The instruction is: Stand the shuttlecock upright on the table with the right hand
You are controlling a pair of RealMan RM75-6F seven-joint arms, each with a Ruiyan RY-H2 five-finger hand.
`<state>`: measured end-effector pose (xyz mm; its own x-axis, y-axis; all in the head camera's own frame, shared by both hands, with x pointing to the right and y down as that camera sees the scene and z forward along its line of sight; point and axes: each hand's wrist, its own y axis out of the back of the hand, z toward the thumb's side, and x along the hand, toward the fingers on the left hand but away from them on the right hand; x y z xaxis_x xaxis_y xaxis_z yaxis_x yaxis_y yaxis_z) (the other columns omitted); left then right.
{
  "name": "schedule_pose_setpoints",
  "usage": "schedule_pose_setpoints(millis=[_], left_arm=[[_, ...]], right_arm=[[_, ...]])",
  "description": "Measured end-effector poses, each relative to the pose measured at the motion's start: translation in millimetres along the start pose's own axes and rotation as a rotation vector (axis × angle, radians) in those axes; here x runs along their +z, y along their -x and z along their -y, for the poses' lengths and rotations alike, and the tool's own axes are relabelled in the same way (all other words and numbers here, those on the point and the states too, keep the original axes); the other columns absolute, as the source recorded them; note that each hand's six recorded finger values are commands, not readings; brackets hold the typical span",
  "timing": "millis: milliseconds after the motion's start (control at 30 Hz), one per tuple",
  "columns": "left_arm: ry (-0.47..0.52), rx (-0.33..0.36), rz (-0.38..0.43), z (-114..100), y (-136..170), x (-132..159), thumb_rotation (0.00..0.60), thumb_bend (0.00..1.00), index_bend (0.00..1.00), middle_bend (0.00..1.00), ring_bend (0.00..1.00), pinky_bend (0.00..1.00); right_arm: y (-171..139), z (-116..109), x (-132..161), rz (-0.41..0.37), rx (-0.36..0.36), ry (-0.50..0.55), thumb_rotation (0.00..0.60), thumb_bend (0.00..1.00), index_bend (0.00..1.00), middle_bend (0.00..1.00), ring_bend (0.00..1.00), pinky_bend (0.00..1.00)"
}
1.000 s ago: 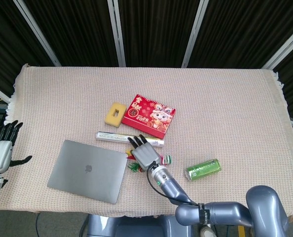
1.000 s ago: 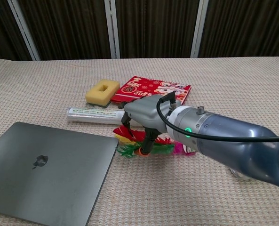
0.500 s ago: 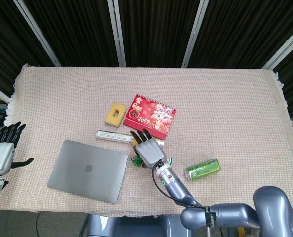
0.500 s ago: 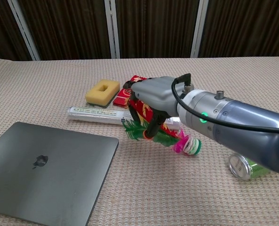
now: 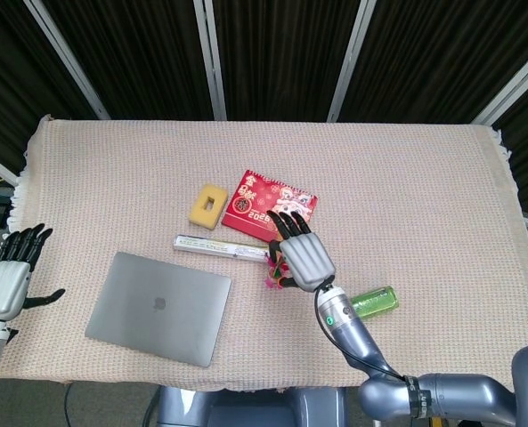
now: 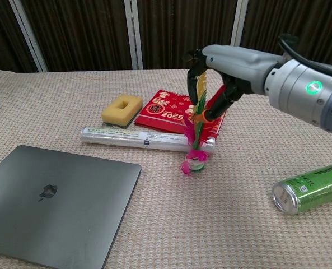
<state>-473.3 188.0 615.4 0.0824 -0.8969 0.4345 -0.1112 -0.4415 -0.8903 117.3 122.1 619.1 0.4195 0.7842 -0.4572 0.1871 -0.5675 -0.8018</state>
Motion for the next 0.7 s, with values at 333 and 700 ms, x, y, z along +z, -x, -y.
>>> schedule_pose_setpoints(millis=[333, 700], left_arm=[[0.0, 0.002, 0.032, 0, 4, 8, 0.6, 0.05, 0.0, 0.0, 0.0, 0.0], [0.005, 0.0, 0.047, 0, 7, 11, 0.6, 0.05, 0.0, 0.0, 0.0, 0.0]], right_arm=[[-20, -12, -20, 0.023, -0.025, 0.027, 0.6, 0.25, 0.46, 0.0, 0.0, 0.0], [-50, -38, -23, 0.039, -0.042, -0.012, 0.6, 0.22, 0.0, 0.0, 0.0, 0.0]])
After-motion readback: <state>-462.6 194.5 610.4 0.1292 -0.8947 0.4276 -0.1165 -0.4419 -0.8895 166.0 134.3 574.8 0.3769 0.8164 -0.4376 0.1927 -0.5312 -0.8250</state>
